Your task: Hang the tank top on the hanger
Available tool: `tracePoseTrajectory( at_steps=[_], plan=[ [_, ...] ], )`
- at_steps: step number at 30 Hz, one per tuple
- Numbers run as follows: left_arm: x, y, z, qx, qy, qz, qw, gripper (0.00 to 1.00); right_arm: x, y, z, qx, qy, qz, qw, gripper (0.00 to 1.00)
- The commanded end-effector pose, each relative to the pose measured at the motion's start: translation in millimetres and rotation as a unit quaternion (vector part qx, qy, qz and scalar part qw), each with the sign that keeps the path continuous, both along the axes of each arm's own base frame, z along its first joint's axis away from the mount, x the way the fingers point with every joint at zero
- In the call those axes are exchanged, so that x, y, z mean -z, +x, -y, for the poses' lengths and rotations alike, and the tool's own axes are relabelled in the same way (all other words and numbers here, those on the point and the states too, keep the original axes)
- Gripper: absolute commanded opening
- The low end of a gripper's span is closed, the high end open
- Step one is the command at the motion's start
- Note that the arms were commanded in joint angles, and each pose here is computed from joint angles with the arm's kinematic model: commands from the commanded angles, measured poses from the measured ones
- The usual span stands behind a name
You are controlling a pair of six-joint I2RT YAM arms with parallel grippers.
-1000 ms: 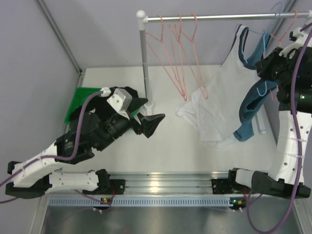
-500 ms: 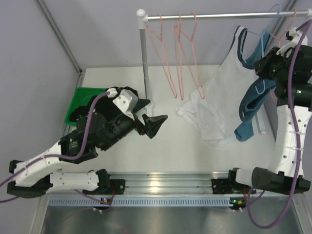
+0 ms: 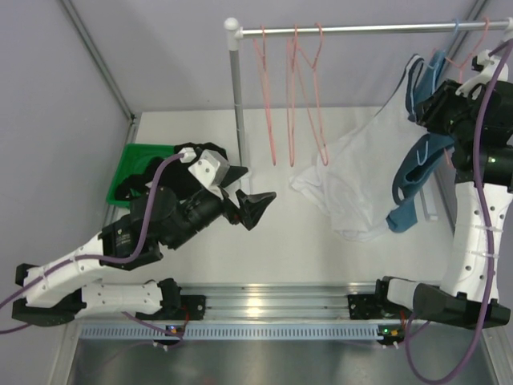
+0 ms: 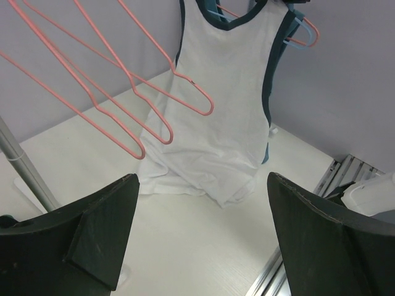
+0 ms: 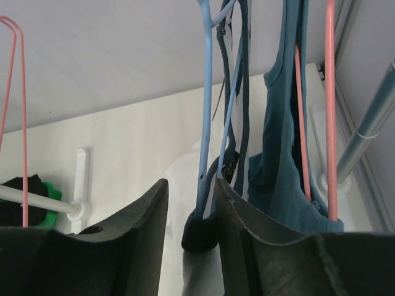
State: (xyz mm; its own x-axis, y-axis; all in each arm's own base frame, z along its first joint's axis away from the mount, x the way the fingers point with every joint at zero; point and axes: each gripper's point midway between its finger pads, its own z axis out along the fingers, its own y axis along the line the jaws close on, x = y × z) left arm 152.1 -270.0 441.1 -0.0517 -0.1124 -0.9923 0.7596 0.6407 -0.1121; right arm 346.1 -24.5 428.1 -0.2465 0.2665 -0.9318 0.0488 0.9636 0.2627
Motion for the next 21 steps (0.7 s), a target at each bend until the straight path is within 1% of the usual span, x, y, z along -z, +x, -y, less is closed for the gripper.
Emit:
tracePoseTrajectory(
  at_steps=[1,10,12,13,16,21],
  plan=[
    [-6,-1,-6,-0.006,-0.019,-0.004,1.0,0.9,-28,-14,5,0.013,-0.016,0.046,0.999,0.37],
    [-2,-1,-7,-0.007,-0.02,-0.008,1.0,0.9,-34,-37,4,0.025,-0.013,0.033,0.999,0.53],
    [-1,-1,-7,-0.007,-0.018,-0.009,1.0,0.9,-38,-45,2,0.026,-0.014,0.034,0.999,0.53],
    [0,-1,-7,-0.007,-0.018,-0.01,1.0,0.9,-40,-47,1,0.026,-0.013,0.037,0.999,0.55],
    [1,0,-7,-0.009,-0.017,-0.012,1.0,0.9,-49,-58,-4,0.018,-0.014,0.045,0.999,0.58],
    [3,0,-8,-0.011,-0.02,-0.016,1.0,0.9,-55,-69,-13,0.001,-0.007,0.049,0.999,0.59]
  ],
)
